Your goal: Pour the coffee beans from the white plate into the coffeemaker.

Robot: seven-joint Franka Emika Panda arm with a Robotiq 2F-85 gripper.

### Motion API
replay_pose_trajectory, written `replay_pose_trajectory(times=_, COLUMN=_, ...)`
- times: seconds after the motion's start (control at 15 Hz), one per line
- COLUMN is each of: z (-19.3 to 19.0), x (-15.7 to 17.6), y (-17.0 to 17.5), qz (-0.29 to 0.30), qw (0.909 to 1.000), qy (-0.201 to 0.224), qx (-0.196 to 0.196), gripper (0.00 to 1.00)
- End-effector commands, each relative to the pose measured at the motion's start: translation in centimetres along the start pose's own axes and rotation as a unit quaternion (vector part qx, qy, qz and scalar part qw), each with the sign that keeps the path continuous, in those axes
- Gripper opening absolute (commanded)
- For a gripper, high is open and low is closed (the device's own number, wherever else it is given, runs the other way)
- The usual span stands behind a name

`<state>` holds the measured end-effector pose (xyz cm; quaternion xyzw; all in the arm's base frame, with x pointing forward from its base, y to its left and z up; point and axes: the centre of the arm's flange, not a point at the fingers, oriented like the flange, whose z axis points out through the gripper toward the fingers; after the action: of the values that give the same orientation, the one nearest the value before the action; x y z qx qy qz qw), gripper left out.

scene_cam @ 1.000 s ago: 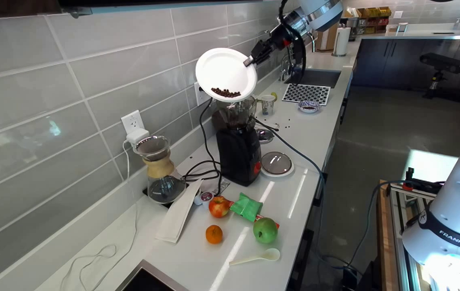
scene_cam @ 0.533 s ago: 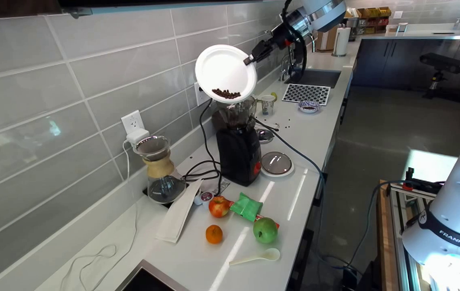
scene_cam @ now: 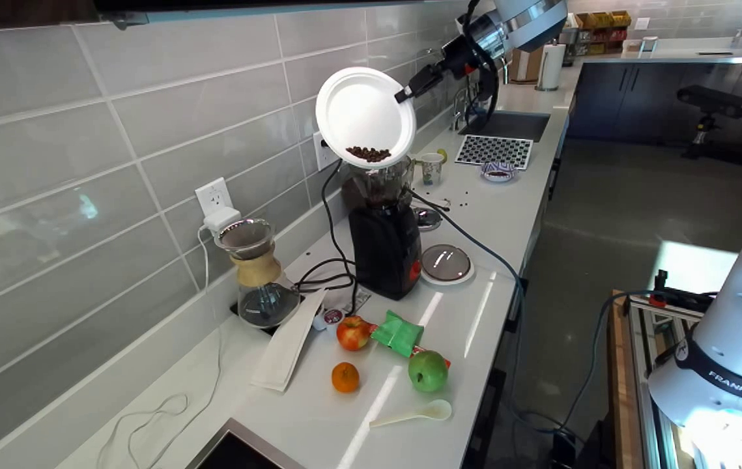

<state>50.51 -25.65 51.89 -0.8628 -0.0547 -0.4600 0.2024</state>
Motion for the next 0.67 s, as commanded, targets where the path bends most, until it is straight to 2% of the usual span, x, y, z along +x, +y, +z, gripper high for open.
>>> replay_pose_trajectory(times=0.0, z=-0.34, x=-1.16, y=-0.73, qz=-0.022, qw=0.9995, qy=0.021, qx=-0.012, gripper=0.02)
replay_pose_trajectory(times=0.6, z=-0.43, x=-1.31, y=-1.49, qz=-0.078, qw=0.9962, qy=0.035, qx=-0.017, gripper=0.02)
